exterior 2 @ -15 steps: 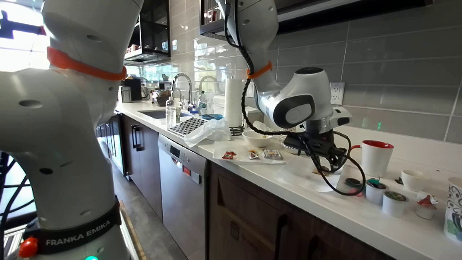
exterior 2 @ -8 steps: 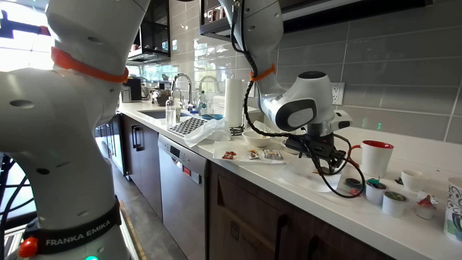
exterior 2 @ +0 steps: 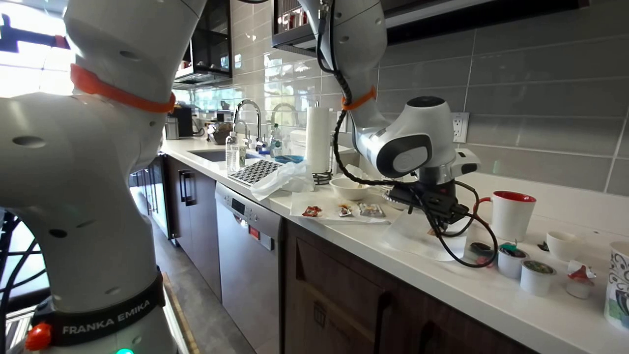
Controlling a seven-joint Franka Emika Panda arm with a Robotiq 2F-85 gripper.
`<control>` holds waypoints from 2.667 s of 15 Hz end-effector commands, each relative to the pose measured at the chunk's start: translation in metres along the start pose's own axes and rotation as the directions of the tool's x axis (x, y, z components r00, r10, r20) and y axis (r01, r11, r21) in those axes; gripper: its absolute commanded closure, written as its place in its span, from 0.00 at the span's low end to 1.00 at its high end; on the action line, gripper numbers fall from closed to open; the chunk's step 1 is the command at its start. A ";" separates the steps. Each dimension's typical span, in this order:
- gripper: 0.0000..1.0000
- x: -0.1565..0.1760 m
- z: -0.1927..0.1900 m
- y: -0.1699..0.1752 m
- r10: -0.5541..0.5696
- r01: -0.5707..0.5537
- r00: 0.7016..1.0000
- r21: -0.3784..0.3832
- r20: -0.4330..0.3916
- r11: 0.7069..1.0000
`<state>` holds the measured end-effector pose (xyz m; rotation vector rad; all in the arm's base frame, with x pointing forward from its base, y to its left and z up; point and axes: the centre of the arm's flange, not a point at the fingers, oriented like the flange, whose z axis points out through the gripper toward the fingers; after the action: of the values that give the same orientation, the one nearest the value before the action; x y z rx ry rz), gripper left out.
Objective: Put the small tissue in the rubbish can
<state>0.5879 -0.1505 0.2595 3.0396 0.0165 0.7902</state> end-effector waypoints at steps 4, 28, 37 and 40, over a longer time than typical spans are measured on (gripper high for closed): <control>1.00 0.005 -0.018 -0.008 -0.006 0.006 0.999 -0.018 -0.034 1.000; 1.00 -0.107 -0.146 -0.216 -0.218 0.216 0.976 0.078 0.013 0.973; 1.00 -0.148 -0.181 -0.237 -0.180 0.166 0.955 0.077 0.235 0.983; 1.00 -0.159 -0.177 -0.239 -0.174 0.140 0.935 0.128 0.309 0.982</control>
<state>0.3923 0.0889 0.3427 3.1161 0.3116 0.3923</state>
